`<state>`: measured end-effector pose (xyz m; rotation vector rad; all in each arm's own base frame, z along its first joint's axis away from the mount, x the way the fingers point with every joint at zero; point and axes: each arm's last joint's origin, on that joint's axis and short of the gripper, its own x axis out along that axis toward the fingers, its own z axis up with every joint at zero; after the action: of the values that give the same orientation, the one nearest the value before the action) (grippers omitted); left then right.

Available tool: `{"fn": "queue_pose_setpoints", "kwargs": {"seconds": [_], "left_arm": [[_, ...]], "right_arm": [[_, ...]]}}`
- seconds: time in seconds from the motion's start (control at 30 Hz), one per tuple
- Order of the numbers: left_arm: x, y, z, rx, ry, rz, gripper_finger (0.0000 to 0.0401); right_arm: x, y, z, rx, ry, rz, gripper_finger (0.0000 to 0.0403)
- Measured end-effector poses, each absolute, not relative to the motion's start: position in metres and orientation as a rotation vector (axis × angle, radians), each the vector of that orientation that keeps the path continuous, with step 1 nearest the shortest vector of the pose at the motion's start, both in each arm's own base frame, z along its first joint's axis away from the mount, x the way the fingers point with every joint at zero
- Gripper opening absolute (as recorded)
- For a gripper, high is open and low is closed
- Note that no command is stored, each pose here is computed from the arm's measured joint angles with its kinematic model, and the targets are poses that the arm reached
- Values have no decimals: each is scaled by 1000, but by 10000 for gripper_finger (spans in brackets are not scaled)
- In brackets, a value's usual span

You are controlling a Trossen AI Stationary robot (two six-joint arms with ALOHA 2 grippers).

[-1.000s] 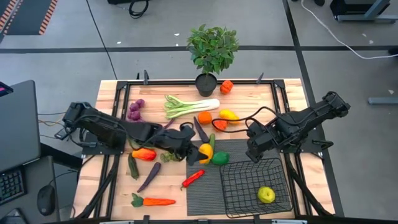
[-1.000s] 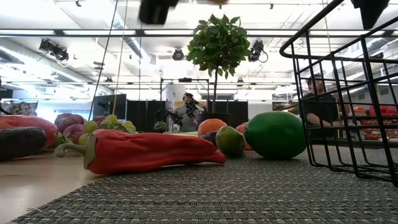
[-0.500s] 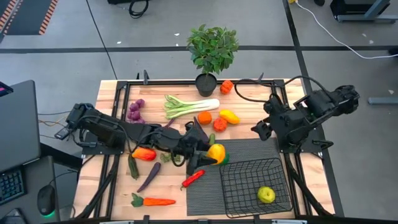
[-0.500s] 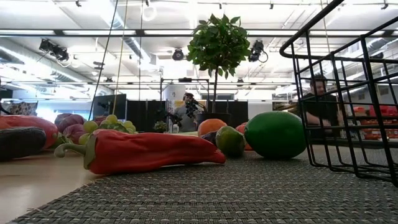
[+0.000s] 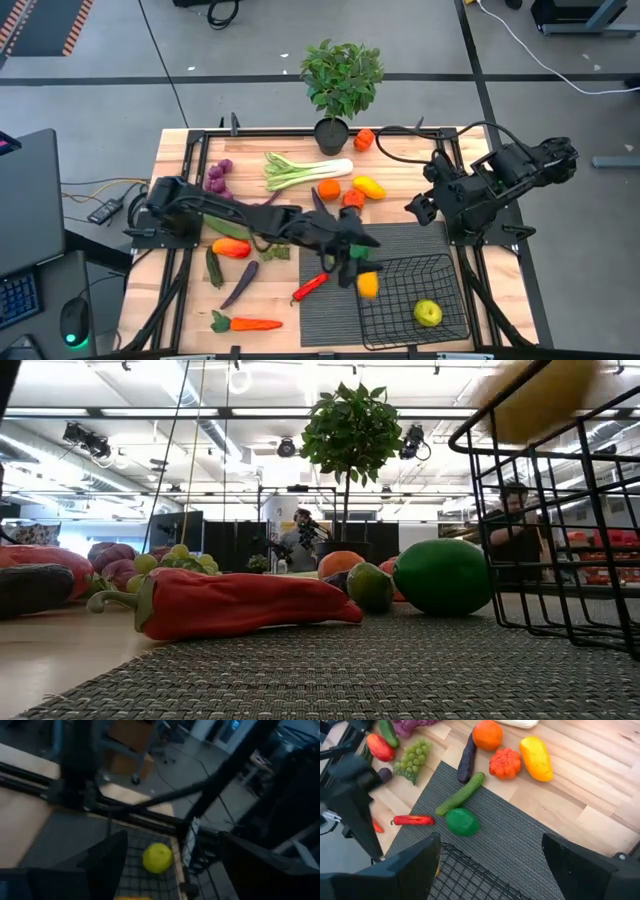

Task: Build produce basket
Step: Put the right green cucumber into the black wire basket

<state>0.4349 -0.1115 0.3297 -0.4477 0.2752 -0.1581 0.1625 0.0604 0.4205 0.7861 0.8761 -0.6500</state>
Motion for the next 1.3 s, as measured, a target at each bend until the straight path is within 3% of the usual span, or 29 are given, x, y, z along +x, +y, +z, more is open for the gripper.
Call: {"fn": "queue_pose_setpoints", "kwargs": {"seconds": [0.2, 0.5, 0.8, 1.13, 1.3], "left_arm": [[439, -101, 341, -360, 410, -152, 316], [383, -54, 392, -264, 709, -14, 315], [340, -41, 388, -242, 758, 6, 297], [267, -31, 382, -326, 694, 55, 295], [241, -27, 377, -390, 670, 103, 295]], "right_arm": [[163, 61, 418, 782, 880, -660, 350], [186, 70, 380, 780, 933, -711, 350], [243, 72, 319, 926, 995, -649, 350], [305, 39, 272, 977, 990, -660, 350], [338, 26, 234, 1021, 1093, -609, 350]]}}
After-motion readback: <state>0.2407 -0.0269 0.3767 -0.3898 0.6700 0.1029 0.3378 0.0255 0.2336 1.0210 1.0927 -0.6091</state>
